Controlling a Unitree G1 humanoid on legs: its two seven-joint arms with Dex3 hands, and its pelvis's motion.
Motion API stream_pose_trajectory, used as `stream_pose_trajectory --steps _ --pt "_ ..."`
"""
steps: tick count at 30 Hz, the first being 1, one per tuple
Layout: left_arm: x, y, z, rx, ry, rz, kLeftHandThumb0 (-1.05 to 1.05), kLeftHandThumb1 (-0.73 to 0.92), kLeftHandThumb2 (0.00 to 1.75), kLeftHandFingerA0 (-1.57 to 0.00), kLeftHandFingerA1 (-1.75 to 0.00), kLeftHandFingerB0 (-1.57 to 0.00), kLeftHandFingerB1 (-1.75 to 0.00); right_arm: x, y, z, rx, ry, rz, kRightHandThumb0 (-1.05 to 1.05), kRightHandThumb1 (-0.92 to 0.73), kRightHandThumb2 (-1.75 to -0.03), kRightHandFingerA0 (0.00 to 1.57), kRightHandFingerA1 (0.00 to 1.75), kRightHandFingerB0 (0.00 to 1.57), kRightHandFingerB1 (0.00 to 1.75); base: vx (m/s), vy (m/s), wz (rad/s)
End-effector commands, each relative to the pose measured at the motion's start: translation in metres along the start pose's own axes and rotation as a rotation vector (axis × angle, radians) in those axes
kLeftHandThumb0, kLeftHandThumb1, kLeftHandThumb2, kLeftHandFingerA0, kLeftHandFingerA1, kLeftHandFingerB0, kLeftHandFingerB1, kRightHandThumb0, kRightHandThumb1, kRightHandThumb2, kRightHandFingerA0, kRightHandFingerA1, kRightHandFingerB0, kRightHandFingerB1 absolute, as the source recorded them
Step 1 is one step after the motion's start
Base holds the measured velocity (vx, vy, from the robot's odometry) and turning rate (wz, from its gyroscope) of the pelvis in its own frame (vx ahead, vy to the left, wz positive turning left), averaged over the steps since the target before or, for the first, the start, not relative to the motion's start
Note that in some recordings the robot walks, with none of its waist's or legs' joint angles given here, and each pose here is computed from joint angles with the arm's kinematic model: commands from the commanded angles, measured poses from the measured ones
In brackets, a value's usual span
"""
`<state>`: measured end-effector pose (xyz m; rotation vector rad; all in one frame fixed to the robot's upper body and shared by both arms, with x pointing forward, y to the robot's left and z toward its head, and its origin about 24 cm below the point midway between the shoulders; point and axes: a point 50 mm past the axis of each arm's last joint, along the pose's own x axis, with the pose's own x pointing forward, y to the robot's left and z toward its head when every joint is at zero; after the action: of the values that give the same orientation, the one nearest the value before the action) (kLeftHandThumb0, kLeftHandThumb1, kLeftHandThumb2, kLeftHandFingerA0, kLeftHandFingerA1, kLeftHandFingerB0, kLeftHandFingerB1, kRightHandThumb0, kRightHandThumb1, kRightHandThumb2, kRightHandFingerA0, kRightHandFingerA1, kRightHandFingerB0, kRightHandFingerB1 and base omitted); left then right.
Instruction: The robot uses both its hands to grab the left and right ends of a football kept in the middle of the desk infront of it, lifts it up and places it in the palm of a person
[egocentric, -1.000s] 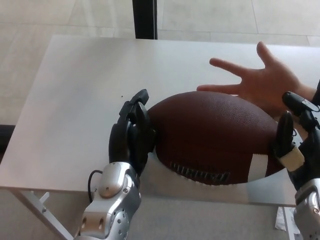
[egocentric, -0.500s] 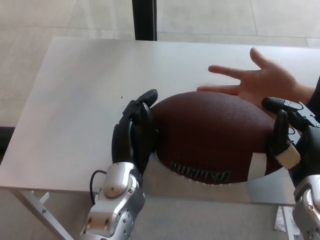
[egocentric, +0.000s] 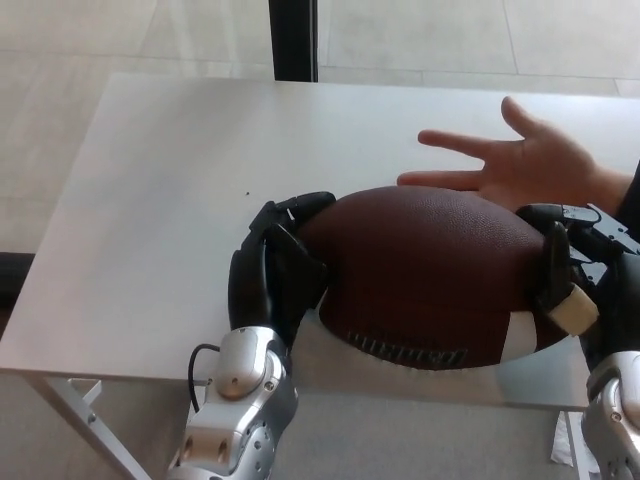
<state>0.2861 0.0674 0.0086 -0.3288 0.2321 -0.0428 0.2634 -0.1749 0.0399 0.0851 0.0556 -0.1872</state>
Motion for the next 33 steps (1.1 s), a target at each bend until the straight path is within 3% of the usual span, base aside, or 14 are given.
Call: stream_pose_trajectory --steps 1,12,13,14,15,19,20,22,24,25,26,28,29,33 --pt "-0.048 -0.121 -0.072 0.077 0.398 -0.471 -0.2 0.69 1.48 -1.1 -1.75 -0.81 -1.75 -0.002 0.08 -0.008 0.022 0.035 0.351 -0.3 0.16 -0.86 1.5 1.34 1.55 1.34 0.0 0.0 0.0" --pt "-0.023 -0.127 -0.039 0.013 0.322 -0.436 -0.21 0.73 1.38 -1.06 -1.75 -0.76 -1.75 0.021 0.087 0.007 0.123 0.086 0.321 -0.28 0.22 -0.82 1.52 1.34 1.57 1.34 0.0 0.0 0.0" --pt "-0.018 -0.129 -0.03 -0.008 0.316 -0.41 -0.15 0.76 1.34 -1.19 -1.75 -0.89 -1.58 0.026 0.088 0.012 0.133 0.086 0.318 -0.28 0.22 -0.82 1.52 1.34 1.57 1.34 0.0 0.0 0.0" --pt "-0.017 -0.13 -0.029 -0.013 0.315 -0.403 -0.15 0.76 1.34 -1.19 -1.75 -0.89 -1.58 0.027 0.089 0.012 0.136 0.087 0.318 -0.28 0.22 -0.82 1.52 1.34 1.57 1.34 0.0 0.0 0.0" --pt "-0.014 -0.131 -0.024 -0.025 0.31 -0.393 -0.18 0.75 1.34 -1.02 -1.75 -0.68 -1.75 0.029 0.09 0.016 0.147 0.088 0.318 -0.28 0.22 -0.82 1.52 1.34 1.57 1.34 0.0 0.0 0.0" --pt "-0.004 -0.135 -0.003 -0.049 0.282 -0.38 -0.19 0.74 1.38 -1.04 -1.75 -0.67 -1.75 0.039 0.094 0.031 0.172 0.086 0.316 -0.27 0.22 -0.83 1.52 1.33 1.56 1.33 0.0 0.0 0.0" --pt "0.004 -0.137 0.013 -0.056 0.244 -0.388 -0.17 0.73 1.43 -1.04 -1.75 -0.72 -1.75 0.044 0.096 0.042 0.191 0.074 0.311 -1.05 0.05 -1.35 1.57 1.18 1.57 1.0 0.0 0.0 0.0" --pt "0.013 -0.139 0.035 -0.046 0.167 -0.414 -0.14 0.77 1.43 -1.01 -1.75 -0.72 -1.75 0.048 0.099 0.061 0.239 0.049 0.315 -1.05 0.07 -1.31 1.57 1.15 1.57 0.92 0.0 0.0 0.0" --pt "0.023 -0.139 0.059 -0.045 0.138 -0.403 -0.12 0.72 1.42 -1.01 -1.75 -0.8 -1.75 0.044 0.105 0.085 0.3 0.021 0.333 -0.64 -0.15 -1.26 1.55 1.2 1.43 1.07 0.0 0.0 0.0" --pt "0.027 -0.138 0.067 -0.054 0.127 -0.402 -0.22 0.65 1.41 -1.27 -1.67 -1.06 -1.53 0.041 0.107 0.094 0.307 0.013 0.335 -0.53 -0.18 -1.27 1.5 1.27 1.36 1.13 0.0 0.0 0.0" --pt "0.03 -0.136 0.072 -0.06 0.118 -0.408 -0.05 0.76 1.35 -1.12 -1.24 -1.09 -1.21 0.039 0.109 0.101 0.315 0.011 0.331 -0.46 -0.21 -1.32 1.46 1.32 1.31 1.17 0.0 0.0 0.0" --pt "0.034 -0.135 0.077 -0.065 0.11 -0.422 -0.06 0.73 1.34 -1.15 -1.25 -1.12 -1.23 0.036 0.111 0.109 0.323 0.01 0.328 -0.39 -0.23 -1.36 1.39 1.39 1.23 1.23 0.0 0.0 0.0" --pt "0.038 -0.133 0.088 -0.052 0.095 -0.427 -0.16 0.47 1.46 -1.03 -1.75 -0.82 -1.75 0.033 0.113 0.122 0.35 -0.014 0.336 -0.24 -0.28 -1.45 1.24 1.55 1.07 1.36 0.0 0.0 0.0" --pt "0.044 -0.134 0.107 -0.033 0.078 -0.424 -0.14 0.43 1.44 -0.99 -1.75 -0.82 -1.7 0.029 0.116 0.143 0.368 -0.04 0.34 -0.24 -0.4 -1.35 1.15 1.63 0.97 1.45 0.0 0.0 0.0"
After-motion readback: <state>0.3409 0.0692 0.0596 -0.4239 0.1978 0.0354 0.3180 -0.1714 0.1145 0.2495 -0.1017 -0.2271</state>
